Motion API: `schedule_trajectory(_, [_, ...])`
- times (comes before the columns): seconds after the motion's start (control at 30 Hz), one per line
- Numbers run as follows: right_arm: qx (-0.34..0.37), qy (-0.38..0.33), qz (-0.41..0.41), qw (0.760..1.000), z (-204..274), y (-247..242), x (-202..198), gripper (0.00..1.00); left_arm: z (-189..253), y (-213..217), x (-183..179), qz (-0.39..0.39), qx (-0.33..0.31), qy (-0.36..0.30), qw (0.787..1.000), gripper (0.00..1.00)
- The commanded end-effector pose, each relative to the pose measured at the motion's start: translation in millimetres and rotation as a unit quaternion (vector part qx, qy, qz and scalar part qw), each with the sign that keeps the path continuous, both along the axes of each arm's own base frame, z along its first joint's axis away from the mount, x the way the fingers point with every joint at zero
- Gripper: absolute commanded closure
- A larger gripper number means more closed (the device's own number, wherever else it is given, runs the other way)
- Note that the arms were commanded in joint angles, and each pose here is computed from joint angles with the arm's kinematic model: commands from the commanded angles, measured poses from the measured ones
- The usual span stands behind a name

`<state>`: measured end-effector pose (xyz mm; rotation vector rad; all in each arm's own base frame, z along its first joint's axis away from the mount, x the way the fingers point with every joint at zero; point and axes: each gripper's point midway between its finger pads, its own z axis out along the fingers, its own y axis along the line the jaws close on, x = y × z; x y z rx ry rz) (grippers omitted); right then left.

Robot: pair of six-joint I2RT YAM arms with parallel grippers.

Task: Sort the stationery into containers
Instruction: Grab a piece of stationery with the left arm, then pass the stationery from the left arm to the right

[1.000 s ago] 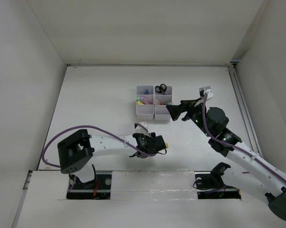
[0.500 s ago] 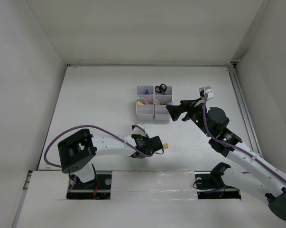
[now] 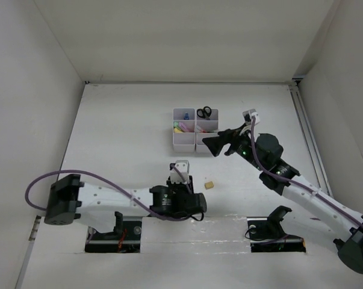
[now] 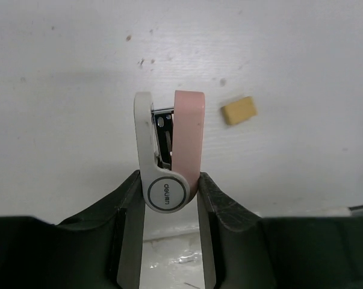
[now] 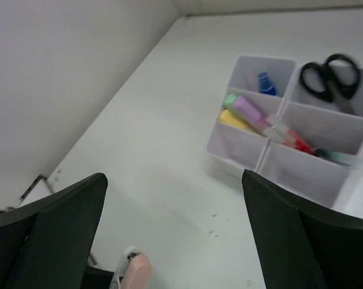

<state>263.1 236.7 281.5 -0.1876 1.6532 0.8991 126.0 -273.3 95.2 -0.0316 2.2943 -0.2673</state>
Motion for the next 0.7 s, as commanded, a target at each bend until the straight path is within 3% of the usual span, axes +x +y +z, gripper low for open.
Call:
schedule_trajectory(0.0, [0.057,0.002,0.114,0.992,12.5,37.2,-24.2,0.00,64.8,17.7,21.8,0.047,-0.046,-0.143,0.988,1.00])
schedule_trajectory(0.33, [0.138,0.039,0.277,0.950,12.3,70.6,-86.6,0.00,110.3,33.7,19.2,0.026,-0.107,-0.238,0.965,1.00])
schedule_trajectory(0.53, [0.141,0.063,0.278,0.948,-0.4,88.4,-102.0,0.01,135.3,26.8,6.7,-0.002,-0.120,-0.288,0.950,1.00])
schedule_trajectory(0.67, [0.139,0.081,0.276,0.948,-10.1,98.2,-103.9,0.03,134.9,22.4,4.0,-0.022,-0.093,-0.299,0.950,1.00])
